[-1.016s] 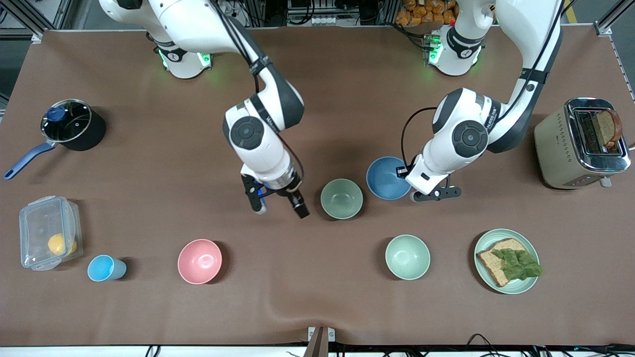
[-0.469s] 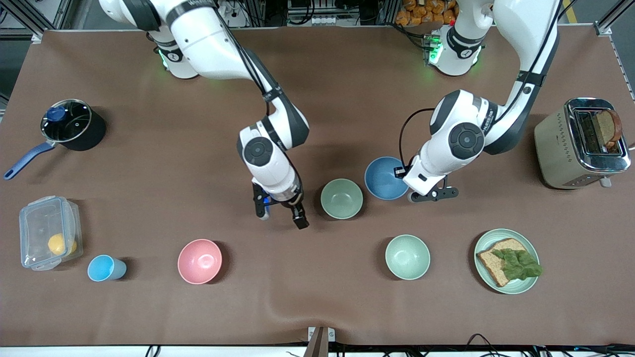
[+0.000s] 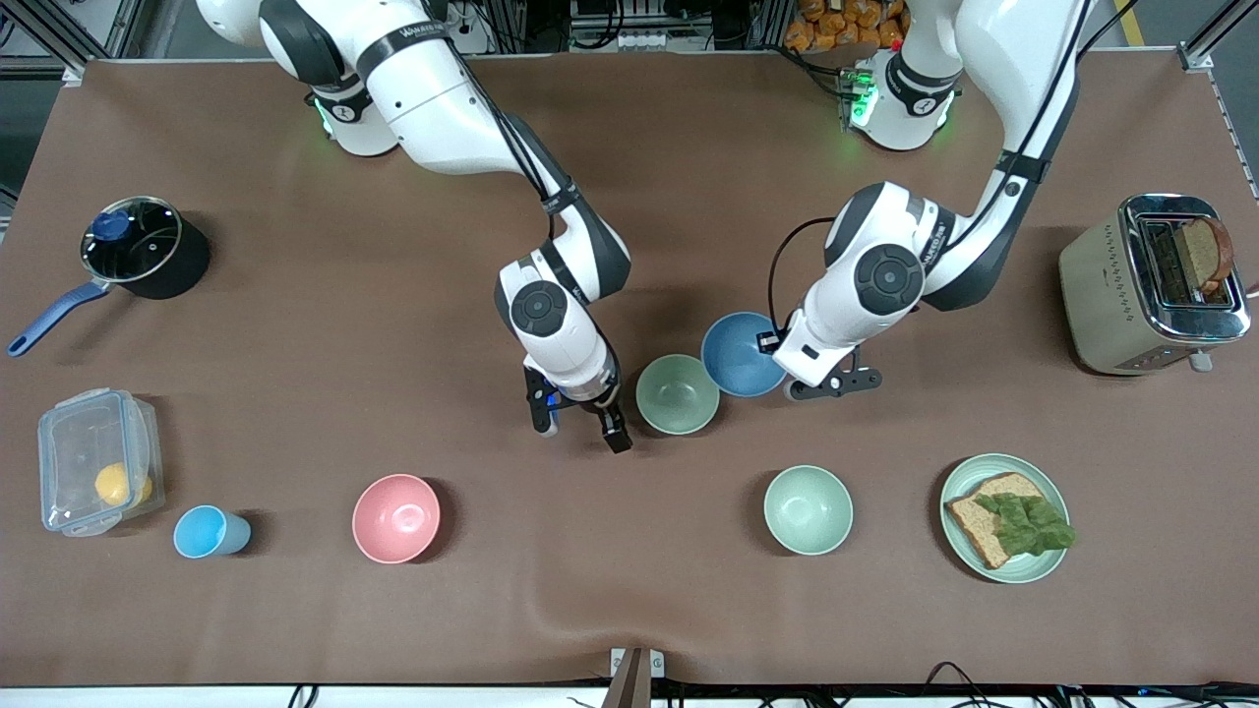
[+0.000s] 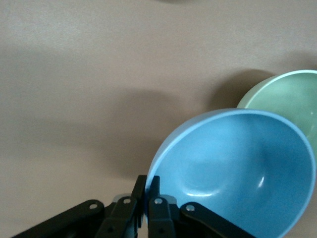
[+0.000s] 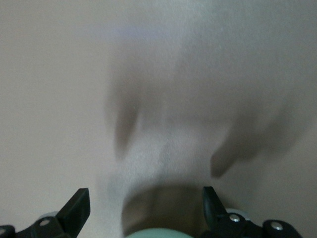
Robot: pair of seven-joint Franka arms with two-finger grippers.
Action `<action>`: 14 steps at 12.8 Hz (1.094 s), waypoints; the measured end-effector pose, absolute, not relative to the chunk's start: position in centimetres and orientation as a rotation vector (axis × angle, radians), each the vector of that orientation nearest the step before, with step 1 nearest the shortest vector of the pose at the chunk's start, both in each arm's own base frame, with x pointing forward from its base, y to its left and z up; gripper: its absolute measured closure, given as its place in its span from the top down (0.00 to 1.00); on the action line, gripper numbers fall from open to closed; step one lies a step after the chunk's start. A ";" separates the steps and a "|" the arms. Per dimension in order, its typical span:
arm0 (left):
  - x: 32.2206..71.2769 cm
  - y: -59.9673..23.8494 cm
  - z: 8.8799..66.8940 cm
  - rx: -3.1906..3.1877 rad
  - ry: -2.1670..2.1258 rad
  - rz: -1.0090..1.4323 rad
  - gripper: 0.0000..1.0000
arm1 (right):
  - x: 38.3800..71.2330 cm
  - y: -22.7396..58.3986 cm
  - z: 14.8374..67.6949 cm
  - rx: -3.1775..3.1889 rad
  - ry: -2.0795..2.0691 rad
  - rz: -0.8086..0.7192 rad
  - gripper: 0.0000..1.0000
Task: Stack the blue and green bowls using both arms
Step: 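Move the blue bowl over the green bowl with the left gripper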
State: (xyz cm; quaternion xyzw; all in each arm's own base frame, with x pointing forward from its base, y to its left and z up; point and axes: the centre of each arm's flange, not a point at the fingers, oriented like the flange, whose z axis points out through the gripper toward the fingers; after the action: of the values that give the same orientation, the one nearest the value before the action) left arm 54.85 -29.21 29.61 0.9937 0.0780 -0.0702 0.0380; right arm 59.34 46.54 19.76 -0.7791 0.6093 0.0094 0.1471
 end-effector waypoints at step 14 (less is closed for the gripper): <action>55.7 -35.0 28.3 2.952 0.227 -0.142 0.05 | 60.4 45.5 20.2 -2.132 1.877 0.045 1.00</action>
State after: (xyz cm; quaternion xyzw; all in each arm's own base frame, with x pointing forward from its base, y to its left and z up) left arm 55.72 -35.02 28.29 0.9920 0.0764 -0.0477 0.0888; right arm 60.44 45.51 20.17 -0.7420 0.6532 0.0157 0.1500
